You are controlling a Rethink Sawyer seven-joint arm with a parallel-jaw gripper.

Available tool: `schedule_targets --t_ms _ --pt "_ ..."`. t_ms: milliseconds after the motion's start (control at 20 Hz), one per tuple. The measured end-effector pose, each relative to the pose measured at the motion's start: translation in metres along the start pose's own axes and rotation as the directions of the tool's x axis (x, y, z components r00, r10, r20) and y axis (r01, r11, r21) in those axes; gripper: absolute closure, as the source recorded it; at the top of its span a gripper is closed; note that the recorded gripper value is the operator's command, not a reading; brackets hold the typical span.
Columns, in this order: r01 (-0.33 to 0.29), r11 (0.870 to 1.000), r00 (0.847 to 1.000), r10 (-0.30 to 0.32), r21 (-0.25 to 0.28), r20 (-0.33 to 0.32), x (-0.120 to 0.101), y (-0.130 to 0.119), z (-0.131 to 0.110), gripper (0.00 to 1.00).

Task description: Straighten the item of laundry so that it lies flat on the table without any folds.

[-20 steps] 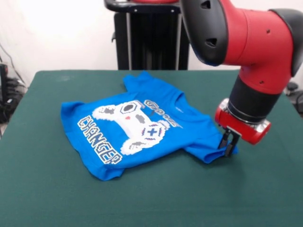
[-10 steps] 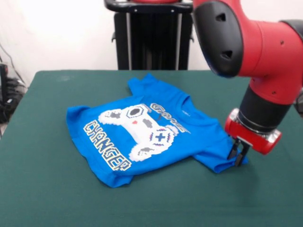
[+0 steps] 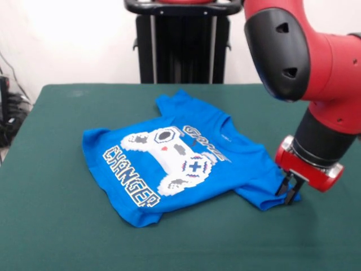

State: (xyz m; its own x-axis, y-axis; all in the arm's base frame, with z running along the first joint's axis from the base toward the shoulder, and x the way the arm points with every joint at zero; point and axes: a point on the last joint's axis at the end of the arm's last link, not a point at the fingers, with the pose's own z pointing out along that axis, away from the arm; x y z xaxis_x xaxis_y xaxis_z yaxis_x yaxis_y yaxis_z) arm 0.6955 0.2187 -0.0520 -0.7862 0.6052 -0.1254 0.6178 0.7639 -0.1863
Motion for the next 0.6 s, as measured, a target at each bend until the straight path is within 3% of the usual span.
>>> schedule_targets --t_ms 600 --pt "-0.001 0.999 1.000 0.001 0.038 -0.016 -0.0028 0.0054 0.0000 1.00"
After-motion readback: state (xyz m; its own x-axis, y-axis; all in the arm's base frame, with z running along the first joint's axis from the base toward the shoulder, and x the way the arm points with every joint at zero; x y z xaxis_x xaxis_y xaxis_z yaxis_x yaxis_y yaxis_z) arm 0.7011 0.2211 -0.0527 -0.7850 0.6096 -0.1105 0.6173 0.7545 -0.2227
